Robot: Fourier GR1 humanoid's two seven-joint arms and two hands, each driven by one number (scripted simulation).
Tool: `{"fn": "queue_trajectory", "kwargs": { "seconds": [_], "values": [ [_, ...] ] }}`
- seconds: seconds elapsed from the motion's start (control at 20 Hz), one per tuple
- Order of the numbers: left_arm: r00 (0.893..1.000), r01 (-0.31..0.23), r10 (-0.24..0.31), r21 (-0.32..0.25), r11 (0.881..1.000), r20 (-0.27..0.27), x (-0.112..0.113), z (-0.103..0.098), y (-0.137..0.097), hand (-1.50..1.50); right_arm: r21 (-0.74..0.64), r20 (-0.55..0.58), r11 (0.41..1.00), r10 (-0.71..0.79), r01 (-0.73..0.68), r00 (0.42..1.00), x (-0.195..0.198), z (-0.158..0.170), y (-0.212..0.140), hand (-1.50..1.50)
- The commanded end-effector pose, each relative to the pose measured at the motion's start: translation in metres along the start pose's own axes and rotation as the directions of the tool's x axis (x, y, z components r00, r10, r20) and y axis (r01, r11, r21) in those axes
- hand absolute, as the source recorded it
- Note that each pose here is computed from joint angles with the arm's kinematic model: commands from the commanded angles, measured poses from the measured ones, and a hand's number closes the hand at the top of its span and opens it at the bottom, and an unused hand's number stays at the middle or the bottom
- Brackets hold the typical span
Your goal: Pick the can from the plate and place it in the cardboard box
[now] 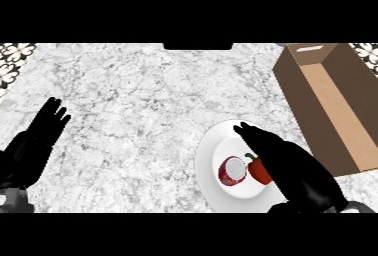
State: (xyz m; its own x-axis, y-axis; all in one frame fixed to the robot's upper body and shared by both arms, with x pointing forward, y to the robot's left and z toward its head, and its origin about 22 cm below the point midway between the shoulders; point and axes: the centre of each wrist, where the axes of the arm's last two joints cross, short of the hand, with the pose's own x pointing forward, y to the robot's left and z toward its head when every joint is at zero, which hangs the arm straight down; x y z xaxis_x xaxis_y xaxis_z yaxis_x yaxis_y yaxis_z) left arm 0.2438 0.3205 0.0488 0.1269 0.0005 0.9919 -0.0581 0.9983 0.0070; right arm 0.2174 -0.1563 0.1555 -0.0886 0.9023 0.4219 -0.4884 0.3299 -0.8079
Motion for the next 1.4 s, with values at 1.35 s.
{"fn": "queue_trajectory", "kwargs": {
  "seconds": [1.35],
  "values": [
    [1.000,-0.006,0.006,0.015,1.000,-0.003,0.006,-0.003,0.011,0.00,0.038,-0.094,0.991,0.130,-0.127,0.987,0.004,-0.053,0.040,-1.50]
  ]
}}
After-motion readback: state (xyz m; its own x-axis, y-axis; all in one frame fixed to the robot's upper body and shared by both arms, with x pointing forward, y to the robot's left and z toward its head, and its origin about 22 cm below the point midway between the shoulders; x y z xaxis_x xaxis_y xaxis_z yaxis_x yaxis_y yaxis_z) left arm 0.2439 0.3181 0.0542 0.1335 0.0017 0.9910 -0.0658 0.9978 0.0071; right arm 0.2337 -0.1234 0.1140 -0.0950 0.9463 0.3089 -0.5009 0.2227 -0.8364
